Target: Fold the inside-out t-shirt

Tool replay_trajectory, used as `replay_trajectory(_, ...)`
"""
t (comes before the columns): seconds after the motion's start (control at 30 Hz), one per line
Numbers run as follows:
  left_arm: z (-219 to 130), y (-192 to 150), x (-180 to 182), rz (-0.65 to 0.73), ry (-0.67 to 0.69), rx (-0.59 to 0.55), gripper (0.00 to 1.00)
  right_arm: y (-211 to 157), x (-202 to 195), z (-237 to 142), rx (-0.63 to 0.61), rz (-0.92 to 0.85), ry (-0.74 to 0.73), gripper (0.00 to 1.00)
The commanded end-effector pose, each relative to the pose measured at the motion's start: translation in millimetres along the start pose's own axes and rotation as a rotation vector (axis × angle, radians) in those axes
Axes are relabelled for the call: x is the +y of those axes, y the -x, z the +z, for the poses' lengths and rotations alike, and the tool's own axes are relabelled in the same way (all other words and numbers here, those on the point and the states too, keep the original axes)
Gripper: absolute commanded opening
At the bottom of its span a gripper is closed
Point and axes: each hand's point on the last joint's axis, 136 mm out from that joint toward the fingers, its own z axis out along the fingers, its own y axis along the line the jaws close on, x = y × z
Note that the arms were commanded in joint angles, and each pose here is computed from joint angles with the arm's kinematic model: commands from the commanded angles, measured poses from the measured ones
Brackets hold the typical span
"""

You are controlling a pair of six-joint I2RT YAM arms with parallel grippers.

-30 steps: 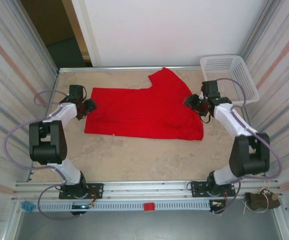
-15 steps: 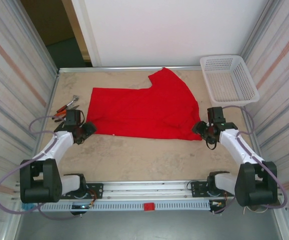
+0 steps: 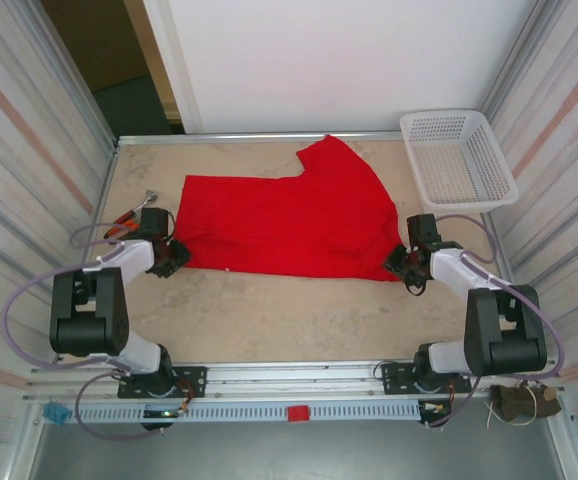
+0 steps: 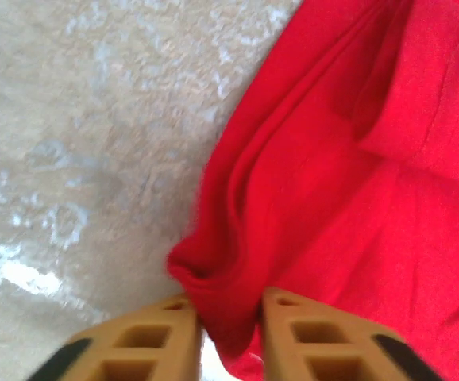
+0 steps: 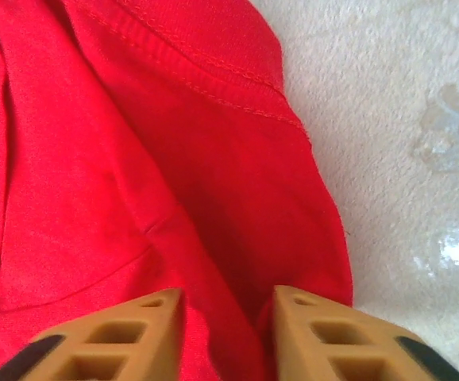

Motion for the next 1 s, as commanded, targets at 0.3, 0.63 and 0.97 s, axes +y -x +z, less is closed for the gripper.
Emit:
replay_trajectory(0.3,-26.8,-27.4,26.5,-0.077,0.011,-0.041,0.00,-13.5,-51.4,-27.3,-0.053,0.111,-0.081,0.00)
replay_trajectory(0.63,-52.3,-67.4,53.8,-0.153,-0.010,-0.062,0.47,-24.4,-53.7,-62.3,-0.111,0.144,-0.031,0.41)
replay_trajectory(0.97,-87.4,-17.3,15.1,-0.064,-0.091,-0.158,0.63,-27.3,34.2,-79.2,-0.041,-0.111,0.121,0.51)
